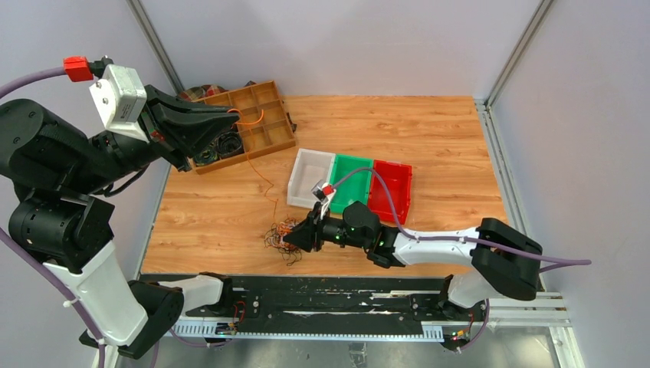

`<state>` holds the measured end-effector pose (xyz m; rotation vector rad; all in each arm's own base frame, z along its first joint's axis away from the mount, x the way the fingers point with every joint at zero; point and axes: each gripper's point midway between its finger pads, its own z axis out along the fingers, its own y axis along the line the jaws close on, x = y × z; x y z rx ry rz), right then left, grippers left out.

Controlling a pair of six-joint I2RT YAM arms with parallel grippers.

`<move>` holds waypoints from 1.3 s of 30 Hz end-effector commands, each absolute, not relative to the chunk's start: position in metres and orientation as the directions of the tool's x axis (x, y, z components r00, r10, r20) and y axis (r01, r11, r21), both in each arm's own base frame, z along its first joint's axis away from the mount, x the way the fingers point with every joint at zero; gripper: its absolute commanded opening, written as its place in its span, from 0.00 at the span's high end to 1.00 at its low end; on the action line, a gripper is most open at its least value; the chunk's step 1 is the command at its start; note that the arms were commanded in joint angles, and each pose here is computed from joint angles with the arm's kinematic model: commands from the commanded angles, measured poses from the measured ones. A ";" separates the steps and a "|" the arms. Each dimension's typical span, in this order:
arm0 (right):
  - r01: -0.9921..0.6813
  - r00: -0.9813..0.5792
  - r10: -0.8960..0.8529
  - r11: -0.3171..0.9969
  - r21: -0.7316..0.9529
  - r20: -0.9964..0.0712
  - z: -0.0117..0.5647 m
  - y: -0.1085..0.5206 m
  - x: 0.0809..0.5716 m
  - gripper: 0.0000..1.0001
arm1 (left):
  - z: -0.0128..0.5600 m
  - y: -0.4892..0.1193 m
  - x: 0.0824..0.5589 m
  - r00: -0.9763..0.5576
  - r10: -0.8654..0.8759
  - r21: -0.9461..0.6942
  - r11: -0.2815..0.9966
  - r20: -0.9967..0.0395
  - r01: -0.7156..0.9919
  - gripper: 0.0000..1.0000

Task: Untangle the cables
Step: Untie the cable, then place the cable in the bin.

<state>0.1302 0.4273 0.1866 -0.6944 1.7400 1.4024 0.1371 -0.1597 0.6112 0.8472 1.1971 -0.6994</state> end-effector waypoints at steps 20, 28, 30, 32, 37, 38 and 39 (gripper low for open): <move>-0.722 -0.242 0.338 0.564 0.401 -0.910 0.307 0.292 0.199 0.99 | 0.532 -0.194 0.192 -0.080 0.031 -0.062 0.389 -0.996 0.919 0.99; -0.553 -0.162 0.344 0.745 0.374 -0.925 0.307 0.217 0.215 0.98 | 0.501 -0.260 0.219 -0.131 0.122 -0.095 0.265 -0.984 0.959 0.99; -0.499 -0.158 0.337 0.784 0.370 -0.928 0.302 0.201 0.218 0.95 | 0.487 -0.278 0.230 -0.149 0.155 -0.109 0.239 -0.977 0.965 0.99; -0.444 -0.155 0.332 0.818 0.366 -0.930 0.294 0.186 0.220 0.93 | 0.473 -0.297 0.242 -0.154 0.188 -0.112 0.218 -0.970 0.969 1.00; -0.222 -0.182 0.294 0.917 0.330 -0.938 0.258 0.146 0.233 0.92 | 0.440 -0.335 0.275 -0.144 0.256 -0.095 0.197 -0.956 0.976 1.00; -0.193 -0.190 0.290 0.926 0.325 -0.938 0.251 0.142 0.236 0.91 | 0.432 -0.341 0.282 -0.144 0.270 -0.093 0.195 -0.952 0.976 1.00; -0.164 -0.203 0.284 0.934 0.319 -0.937 0.244 0.139 0.240 0.90 | 0.423 -0.347 0.289 -0.151 0.284 -0.097 0.196 -0.947 0.976 1.00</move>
